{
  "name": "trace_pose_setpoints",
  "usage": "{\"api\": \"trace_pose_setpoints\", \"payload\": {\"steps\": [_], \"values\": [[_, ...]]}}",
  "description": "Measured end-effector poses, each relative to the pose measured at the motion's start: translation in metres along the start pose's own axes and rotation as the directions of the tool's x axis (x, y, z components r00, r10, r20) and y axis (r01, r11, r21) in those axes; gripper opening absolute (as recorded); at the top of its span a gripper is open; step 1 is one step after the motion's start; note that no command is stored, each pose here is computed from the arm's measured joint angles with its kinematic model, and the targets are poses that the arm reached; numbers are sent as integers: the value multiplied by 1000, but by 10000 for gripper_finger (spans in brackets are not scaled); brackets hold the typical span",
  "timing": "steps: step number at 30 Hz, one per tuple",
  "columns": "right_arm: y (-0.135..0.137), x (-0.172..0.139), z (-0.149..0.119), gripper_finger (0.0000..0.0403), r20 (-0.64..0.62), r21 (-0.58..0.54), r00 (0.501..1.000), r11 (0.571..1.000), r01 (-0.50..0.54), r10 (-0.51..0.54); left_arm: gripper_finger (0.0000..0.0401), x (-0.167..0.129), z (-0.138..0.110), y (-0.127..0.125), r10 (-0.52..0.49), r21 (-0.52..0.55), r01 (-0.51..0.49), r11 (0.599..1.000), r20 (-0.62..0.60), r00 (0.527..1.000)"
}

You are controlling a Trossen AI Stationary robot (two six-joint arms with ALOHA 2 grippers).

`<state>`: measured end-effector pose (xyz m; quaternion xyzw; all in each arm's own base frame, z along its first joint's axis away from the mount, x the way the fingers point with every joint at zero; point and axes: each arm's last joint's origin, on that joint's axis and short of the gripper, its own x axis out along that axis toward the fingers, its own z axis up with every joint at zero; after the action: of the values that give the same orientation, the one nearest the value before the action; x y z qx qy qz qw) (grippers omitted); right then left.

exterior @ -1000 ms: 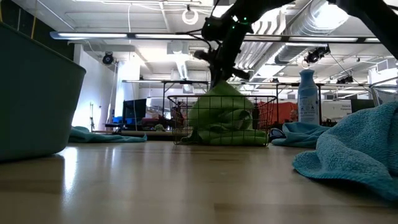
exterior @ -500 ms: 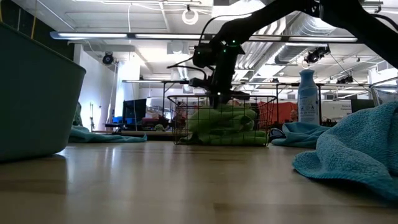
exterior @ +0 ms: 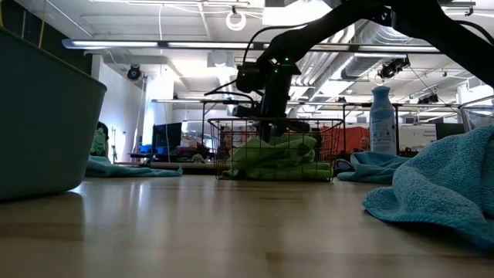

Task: Sort microfiber towel by color & place in baskets
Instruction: Put the green towel into the wire basket

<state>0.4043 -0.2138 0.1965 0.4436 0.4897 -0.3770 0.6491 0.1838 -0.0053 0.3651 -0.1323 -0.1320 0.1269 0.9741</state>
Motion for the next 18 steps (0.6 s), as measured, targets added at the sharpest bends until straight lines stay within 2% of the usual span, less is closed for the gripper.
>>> {"api": "trace_pose_setpoints", "payload": {"steps": [4, 12, 15, 18], "values": [[-1, 0, -1, 58, -8, -13, 1000, 1000, 8, -8, 246, 0, 0, 0, 0, 0, 0, 1000, 0, 1000], [0, 0, -5, 193, -32, -61, 999, 998, 23, -25, 246, 0, 0, 0, 0, 1, 0, 1000, 0, 1000], [0, 0, -7, 225, -60, -74, 998, 997, 12, -17, 246, 0, 0, 0, 0, 1, 0, 1000, 0, 1000], [1, -1, -7, 239, -81, -81, 997, 997, -15, 9, 246, 0, 0, 0, 0, 2, 0, 1000, 0, 1000]]}}
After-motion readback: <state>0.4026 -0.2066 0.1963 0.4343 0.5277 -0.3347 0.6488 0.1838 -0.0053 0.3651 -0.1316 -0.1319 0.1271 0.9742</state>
